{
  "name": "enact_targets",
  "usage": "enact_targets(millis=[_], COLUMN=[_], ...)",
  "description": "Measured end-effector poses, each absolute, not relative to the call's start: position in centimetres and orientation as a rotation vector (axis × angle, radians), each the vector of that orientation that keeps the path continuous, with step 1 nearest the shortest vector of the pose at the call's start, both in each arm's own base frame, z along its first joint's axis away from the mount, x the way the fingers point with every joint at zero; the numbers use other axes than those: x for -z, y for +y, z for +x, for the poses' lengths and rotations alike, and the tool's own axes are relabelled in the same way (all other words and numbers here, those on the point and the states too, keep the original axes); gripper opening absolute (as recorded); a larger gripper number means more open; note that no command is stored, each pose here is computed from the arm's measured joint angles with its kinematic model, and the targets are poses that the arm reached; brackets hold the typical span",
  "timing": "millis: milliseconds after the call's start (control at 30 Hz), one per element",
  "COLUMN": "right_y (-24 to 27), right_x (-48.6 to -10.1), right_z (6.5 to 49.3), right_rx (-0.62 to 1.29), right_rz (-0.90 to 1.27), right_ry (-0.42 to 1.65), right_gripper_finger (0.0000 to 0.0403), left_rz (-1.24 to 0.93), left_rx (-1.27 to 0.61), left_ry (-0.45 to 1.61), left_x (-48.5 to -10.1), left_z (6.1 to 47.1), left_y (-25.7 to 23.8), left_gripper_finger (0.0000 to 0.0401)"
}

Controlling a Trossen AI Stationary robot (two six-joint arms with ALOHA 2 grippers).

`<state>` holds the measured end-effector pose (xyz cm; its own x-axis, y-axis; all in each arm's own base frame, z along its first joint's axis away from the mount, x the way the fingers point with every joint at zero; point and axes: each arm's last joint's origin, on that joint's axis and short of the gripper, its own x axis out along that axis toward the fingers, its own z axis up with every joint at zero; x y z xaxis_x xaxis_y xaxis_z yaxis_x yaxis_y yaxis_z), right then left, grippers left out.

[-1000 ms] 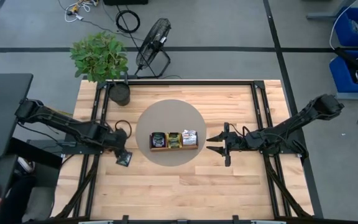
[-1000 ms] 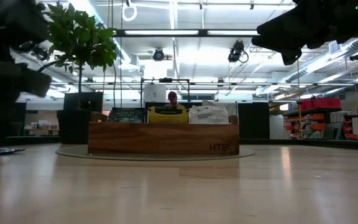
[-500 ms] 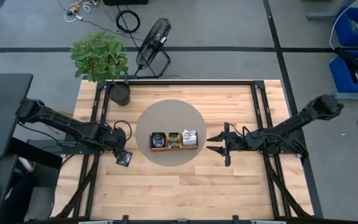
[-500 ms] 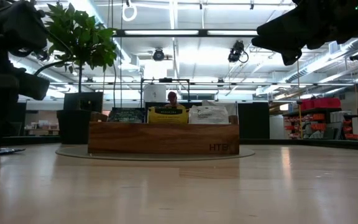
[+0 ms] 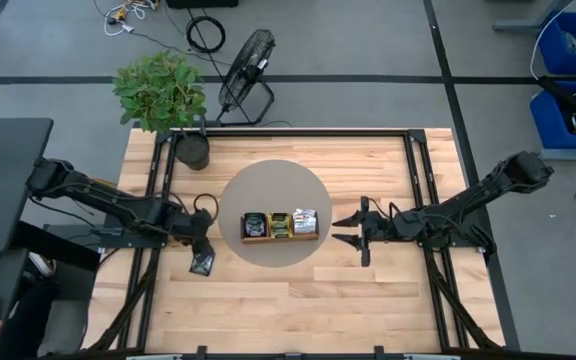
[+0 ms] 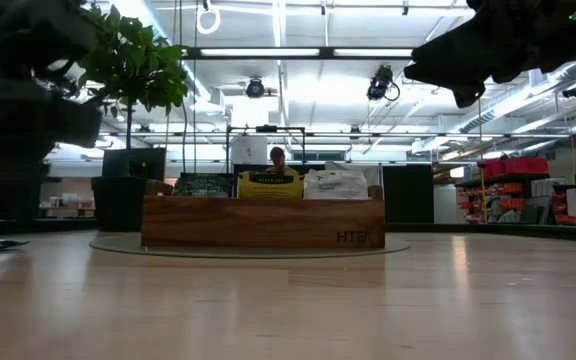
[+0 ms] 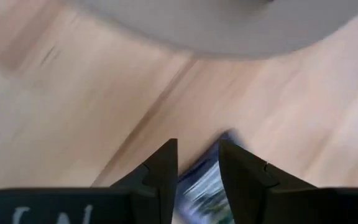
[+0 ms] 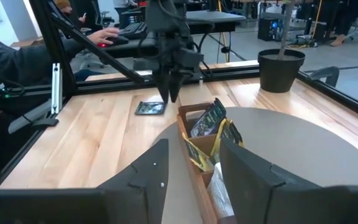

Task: Pick & Place Tea
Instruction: Put the purple tea bag into the left section of the wooden organizer

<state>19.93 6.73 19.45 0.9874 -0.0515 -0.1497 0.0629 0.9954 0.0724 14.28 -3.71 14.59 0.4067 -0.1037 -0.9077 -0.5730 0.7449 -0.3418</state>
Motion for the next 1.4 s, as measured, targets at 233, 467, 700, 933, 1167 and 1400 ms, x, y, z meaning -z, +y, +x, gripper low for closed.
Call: enact_targets(millis=[233, 467, 700, 933, 1167, 1400], right_y=[6.7, 6.7, 6.7, 6.7, 6.7, 6.7], right_x=[-19.4, -19.4, -19.4, -19.4, -19.3, -19.2], right_z=[19.9, 19.9, 19.9, 19.9, 19.9, 19.9], right_rx=[0.058, 0.059, 0.061, 0.061, 0.061, 0.07], right_rz=[0.09, 0.09, 0.107, 0.107, 0.105, 0.099], right_ry=[0.151, 0.156, 0.155, 0.155, 0.158, 0.173], right_gripper_finger=[0.0153, 0.0153, 0.0153, 0.0153, 0.0153, 0.0153], left_rz=[-0.689, -0.47, -0.321, -0.183, -0.163, -0.182], left_rx=[-0.127, 0.065, 0.061, 0.077, 0.064, 0.048], left_ry=[1.064, 1.089, 1.053, 1.158, 1.218, 1.207], left_x=[-15.3, -15.3, -15.2, -13.2, -12.1, -11.9], left_z=[15.2, 14.9, 15.1, 15.8, 16.3, 16.6], left_y=[-4.3, -5.3, -5.1, -5.3, -5.4, -5.5], left_gripper_finger=[0.0119, 0.0119, 0.0119, 0.0119, 0.0119, 0.0084])
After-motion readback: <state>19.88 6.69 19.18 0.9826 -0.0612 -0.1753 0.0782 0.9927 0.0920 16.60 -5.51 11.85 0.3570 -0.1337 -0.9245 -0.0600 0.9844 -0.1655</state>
